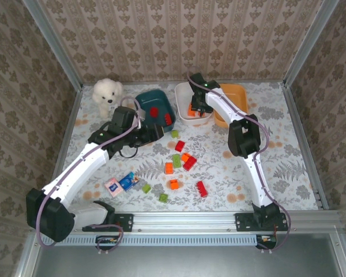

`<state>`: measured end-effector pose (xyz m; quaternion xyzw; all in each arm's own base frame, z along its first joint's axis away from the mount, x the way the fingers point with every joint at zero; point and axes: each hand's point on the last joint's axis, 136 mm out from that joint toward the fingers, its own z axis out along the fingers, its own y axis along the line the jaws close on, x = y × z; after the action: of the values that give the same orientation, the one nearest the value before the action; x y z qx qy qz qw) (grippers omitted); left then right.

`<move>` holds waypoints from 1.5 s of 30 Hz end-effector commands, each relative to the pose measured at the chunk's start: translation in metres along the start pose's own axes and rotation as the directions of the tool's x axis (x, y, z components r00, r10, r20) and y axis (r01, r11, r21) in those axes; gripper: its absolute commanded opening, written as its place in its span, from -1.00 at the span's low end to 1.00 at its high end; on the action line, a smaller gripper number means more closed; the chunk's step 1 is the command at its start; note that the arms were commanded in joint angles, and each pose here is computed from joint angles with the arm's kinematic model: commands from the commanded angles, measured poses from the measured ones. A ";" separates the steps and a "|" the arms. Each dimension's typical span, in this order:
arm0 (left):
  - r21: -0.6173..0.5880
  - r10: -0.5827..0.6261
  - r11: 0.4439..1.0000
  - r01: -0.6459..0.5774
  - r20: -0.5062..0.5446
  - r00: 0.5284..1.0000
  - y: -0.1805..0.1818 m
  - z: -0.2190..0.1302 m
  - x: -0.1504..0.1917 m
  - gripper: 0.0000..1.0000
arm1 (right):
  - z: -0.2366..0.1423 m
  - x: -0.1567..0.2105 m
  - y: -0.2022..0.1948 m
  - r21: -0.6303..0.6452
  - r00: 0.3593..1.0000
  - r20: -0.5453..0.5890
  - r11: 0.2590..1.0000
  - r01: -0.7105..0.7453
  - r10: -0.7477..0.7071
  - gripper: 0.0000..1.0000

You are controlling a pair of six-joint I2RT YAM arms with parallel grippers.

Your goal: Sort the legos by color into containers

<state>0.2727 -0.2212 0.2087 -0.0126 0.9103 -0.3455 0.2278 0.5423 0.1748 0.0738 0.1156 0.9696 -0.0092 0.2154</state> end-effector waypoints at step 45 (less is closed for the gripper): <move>-0.395 -0.276 0.918 -0.027 -0.688 0.671 -0.053 0.124 0.239 0.50 | -0.314 0.285 -0.149 -0.575 0.986 0.146 0.805 0.146 -0.075 0.61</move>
<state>0.1242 -0.3864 0.0738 0.0633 0.9708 -0.1907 -0.1314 0.1469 0.1186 0.2435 -0.0163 0.8984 0.2709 0.3454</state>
